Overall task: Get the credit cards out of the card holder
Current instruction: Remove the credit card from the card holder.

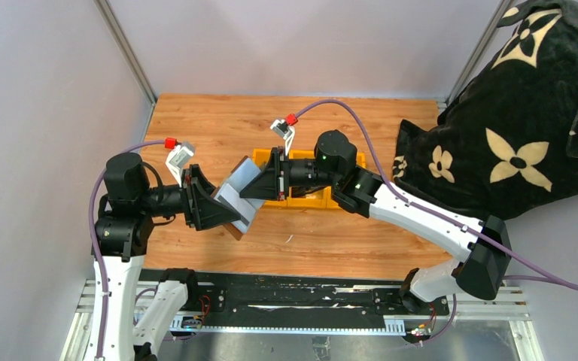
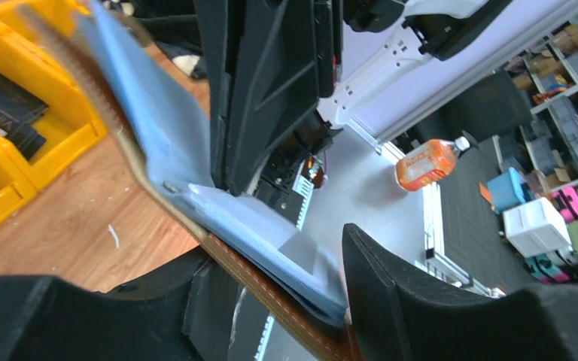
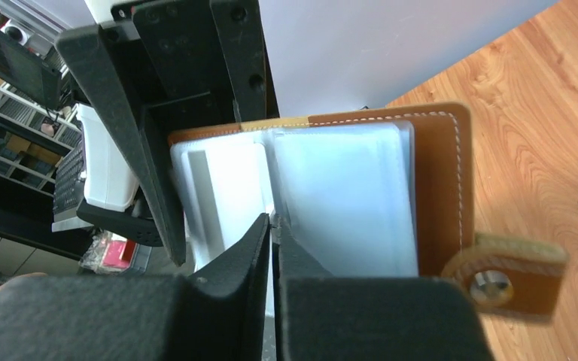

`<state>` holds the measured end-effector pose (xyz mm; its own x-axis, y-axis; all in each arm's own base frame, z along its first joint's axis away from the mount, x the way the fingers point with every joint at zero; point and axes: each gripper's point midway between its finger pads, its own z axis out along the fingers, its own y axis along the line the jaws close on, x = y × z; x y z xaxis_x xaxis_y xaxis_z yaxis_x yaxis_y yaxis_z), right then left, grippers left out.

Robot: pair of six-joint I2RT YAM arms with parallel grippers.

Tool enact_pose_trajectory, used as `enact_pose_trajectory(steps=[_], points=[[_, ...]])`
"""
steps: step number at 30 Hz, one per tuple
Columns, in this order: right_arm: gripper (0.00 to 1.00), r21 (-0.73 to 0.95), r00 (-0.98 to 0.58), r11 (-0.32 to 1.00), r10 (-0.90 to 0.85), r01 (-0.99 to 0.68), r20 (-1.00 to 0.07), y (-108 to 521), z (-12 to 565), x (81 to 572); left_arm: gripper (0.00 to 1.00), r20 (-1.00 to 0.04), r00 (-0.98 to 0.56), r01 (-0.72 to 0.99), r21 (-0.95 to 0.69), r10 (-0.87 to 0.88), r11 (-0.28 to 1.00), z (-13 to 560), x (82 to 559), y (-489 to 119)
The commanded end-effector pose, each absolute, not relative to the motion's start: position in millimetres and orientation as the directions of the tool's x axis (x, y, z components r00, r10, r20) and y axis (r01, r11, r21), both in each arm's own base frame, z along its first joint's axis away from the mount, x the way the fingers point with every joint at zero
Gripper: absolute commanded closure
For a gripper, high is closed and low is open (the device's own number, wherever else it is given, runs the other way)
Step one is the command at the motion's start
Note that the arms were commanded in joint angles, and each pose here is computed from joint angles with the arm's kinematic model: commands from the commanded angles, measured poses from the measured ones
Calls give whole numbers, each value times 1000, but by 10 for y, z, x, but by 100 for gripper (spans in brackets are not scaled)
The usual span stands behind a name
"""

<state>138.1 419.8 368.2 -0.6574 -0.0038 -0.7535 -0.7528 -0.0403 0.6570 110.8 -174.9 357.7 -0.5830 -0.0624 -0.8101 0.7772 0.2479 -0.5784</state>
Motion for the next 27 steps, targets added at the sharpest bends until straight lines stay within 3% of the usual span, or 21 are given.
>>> enact_pose_trajectory(steps=[1,8,10,12,14,18,27], points=[[98,631,-634,-64,50,-773,-772,4207,3859,1359,46,-807,-589,798,-588,-31,130,3657,905,-1783],[100,620,-625,-82,54,-780,-779,4109,3863,1276,57,-817,-577,810,-576,-26,109,3704,877,-1785],[100,620,-625,-93,50,-779,-779,4083,3863,1241,67,-819,-572,811,-572,-32,125,3705,909,-1785],[100,618,-626,-112,46,-778,-779,4054,3881,1190,83,-821,-569,807,-568,-47,163,3704,976,-1781],[97,622,-631,-128,47,-772,-774,4033,3896,1156,89,-824,-564,803,-564,-60,194,3711,1037,-1774],[77,620,-631,-151,41,-770,-774,3996,3922,1087,95,-828,-556,799,-557,-73,227,3727,1108,-1766],[66,548,-555,-120,40,-828,-831,3794,4141,1026,96,-832,-549,805,-551,-75,222,3784,1075,-1767]])
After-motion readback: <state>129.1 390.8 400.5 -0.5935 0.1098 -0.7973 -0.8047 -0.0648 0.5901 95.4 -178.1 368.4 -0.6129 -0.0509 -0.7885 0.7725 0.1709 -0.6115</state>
